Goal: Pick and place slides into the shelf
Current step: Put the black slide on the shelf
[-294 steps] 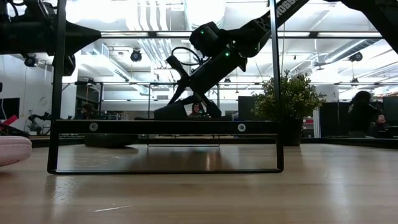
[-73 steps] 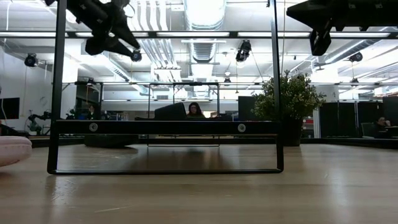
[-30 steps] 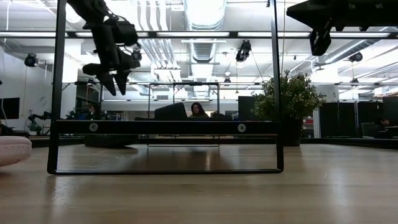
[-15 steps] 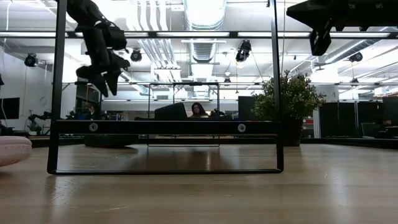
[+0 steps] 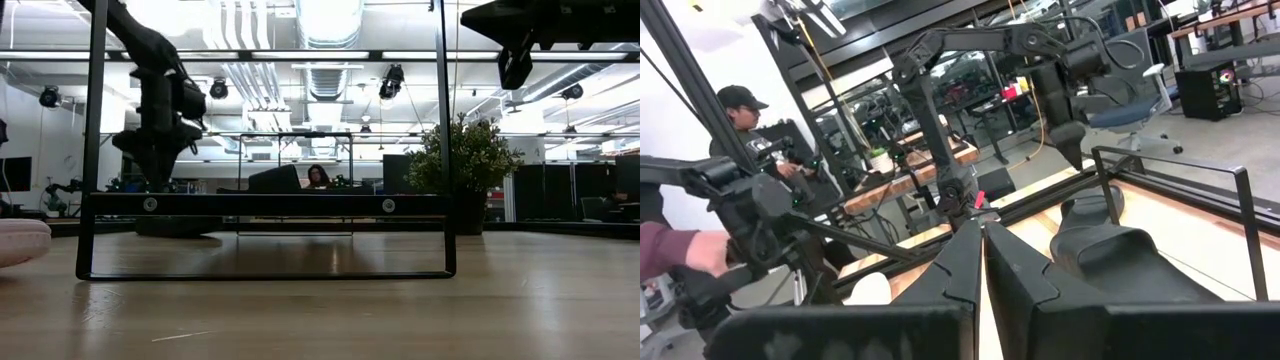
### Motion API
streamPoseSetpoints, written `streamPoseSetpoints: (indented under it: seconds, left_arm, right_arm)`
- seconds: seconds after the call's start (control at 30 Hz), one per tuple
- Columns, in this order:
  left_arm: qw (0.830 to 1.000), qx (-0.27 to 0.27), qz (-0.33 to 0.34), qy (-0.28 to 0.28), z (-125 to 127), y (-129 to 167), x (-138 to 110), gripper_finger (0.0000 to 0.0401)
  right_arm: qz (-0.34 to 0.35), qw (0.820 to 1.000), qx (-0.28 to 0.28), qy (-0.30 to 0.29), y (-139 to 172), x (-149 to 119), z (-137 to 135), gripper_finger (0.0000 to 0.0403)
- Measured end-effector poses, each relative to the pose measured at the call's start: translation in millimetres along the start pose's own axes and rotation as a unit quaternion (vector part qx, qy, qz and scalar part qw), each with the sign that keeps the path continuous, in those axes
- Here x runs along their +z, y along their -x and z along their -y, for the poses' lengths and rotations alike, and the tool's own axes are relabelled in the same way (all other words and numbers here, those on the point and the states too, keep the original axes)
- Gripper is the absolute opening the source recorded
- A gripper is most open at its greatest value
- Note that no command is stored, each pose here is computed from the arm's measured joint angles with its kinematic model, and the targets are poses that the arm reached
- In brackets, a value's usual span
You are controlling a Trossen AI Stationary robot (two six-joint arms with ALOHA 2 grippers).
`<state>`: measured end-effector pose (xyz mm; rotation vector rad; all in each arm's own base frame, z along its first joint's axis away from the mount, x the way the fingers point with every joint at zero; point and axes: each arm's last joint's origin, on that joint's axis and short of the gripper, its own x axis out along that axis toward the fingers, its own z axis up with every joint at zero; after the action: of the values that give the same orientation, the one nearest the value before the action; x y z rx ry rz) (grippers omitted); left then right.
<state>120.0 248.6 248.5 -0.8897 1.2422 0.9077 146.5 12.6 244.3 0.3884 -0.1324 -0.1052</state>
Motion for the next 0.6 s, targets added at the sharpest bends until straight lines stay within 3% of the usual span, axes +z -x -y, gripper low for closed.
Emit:
streamPoseSetpoints:
  seconds: [0.6]
  left_arm:
    - [0.998, -0.036, -0.015, -0.04, -9, -23, 14, 0.0164]
  right_arm:
    - [0.0, 1.0, 0.0, 0.0, 0, 0, 0, 0.0009]
